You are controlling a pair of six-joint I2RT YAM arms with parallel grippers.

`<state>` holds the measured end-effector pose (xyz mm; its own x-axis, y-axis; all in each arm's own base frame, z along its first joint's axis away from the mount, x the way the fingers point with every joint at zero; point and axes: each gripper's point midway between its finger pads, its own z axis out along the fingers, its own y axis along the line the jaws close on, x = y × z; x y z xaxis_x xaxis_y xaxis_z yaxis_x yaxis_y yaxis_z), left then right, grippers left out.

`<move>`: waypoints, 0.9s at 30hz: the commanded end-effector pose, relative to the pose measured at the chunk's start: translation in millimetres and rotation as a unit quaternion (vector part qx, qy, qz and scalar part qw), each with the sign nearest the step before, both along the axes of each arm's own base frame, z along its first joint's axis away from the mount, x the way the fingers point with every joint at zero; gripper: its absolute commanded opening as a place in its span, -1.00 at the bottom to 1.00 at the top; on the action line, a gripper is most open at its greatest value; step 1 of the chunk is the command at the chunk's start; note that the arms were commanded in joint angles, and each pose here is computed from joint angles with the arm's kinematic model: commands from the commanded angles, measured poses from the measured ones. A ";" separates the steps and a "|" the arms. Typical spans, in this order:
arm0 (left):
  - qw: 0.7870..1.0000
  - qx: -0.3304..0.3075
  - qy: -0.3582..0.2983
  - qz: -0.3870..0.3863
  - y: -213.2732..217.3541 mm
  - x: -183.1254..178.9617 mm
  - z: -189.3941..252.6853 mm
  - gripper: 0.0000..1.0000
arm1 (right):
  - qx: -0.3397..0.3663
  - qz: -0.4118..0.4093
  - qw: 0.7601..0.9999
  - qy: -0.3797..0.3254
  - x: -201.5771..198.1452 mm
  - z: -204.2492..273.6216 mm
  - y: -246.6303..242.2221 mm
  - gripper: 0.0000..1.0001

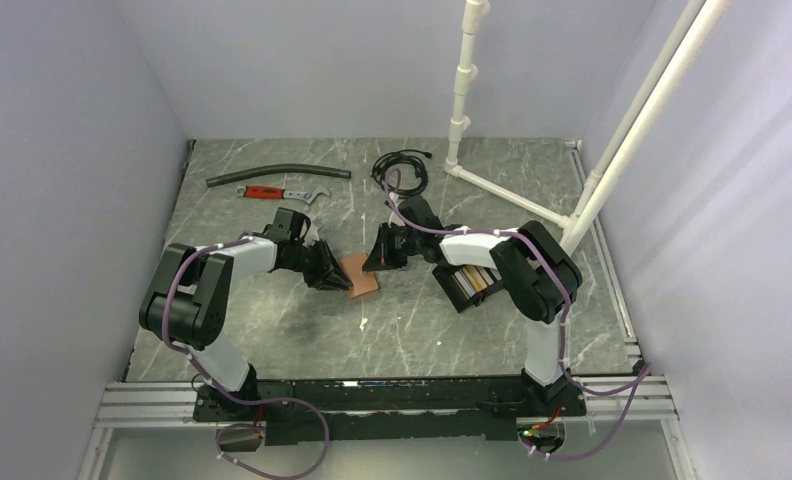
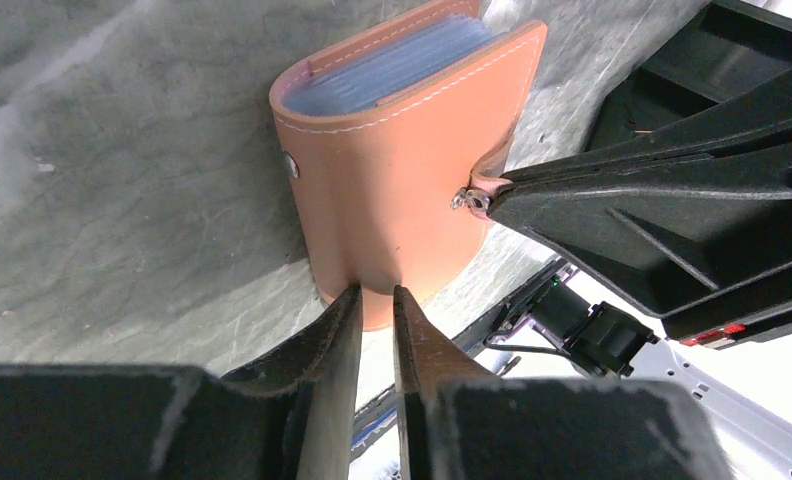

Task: Put the credit cards into the card holder
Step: Close the card holder at the center of the board.

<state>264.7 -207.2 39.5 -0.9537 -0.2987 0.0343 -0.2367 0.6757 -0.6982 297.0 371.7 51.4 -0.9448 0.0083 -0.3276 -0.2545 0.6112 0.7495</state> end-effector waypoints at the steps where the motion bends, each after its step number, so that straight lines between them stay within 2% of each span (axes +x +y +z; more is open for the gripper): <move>1: 0.999 -0.012 -0.031 -0.002 -8.4 13.2 5.8 -0.55 | -0.017 0.021 1.000 -0.010 -6.0 -5.9 7.5 -1.00; 17: 0.999 -0.015 -0.035 0.002 -11.8 23.9 10.5 -0.56 | -0.057 0.065 0.996 -0.035 -18.4 -20.8 10.1 -1.00; 27: 0.999 -0.013 -0.038 0.002 -11.8 26.7 13.7 -0.56 | -0.140 0.090 0.984 -0.061 -28.7 -41.4 7.6 -1.00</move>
